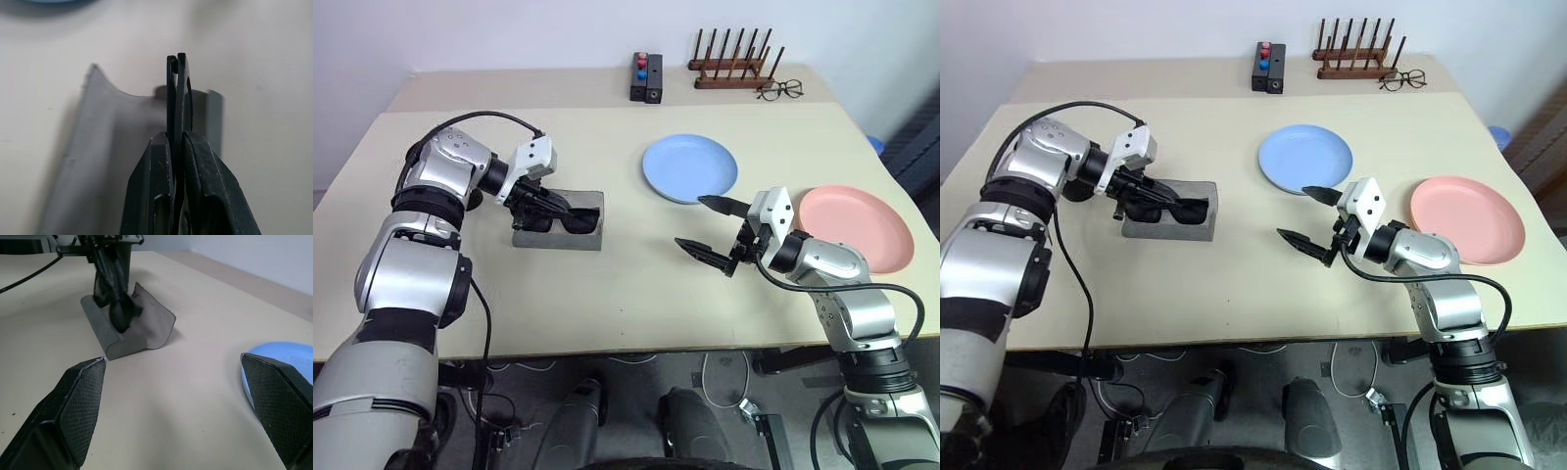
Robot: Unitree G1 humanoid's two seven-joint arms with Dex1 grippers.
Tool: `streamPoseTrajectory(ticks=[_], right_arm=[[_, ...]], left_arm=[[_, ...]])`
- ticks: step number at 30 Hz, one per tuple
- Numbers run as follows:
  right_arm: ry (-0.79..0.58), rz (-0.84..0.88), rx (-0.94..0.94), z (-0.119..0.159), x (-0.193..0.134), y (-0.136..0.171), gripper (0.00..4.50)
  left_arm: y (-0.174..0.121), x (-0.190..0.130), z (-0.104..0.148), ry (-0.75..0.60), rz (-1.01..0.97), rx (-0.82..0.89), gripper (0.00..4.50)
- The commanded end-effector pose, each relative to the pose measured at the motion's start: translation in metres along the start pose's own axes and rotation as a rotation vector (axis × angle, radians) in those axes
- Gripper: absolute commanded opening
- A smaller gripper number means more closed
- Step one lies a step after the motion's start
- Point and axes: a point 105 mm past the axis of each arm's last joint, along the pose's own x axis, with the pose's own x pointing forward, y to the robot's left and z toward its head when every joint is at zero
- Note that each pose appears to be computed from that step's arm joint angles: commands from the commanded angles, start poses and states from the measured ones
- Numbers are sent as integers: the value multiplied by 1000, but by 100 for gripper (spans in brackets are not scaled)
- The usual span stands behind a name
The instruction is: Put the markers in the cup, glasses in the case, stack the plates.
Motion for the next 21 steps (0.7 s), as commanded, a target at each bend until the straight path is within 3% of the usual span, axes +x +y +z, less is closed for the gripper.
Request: streamPoseTrajectory(ticks=[1,14,17,21], right_arm=[[-38,-7,-43,14,0,-1,450],[-31,-6,-46,12,2,-1,450],[-29,-5,-47,11,2,0,450],[-26,-4,-47,10,3,1,450]], left_arm=[[-1,-4,0,-10,-1,43,28],[-5,1,-14,2,-12,-40,28],[-5,3,-14,-20,-11,-71,118],[-6,3,-13,-26,-12,-60,322]])
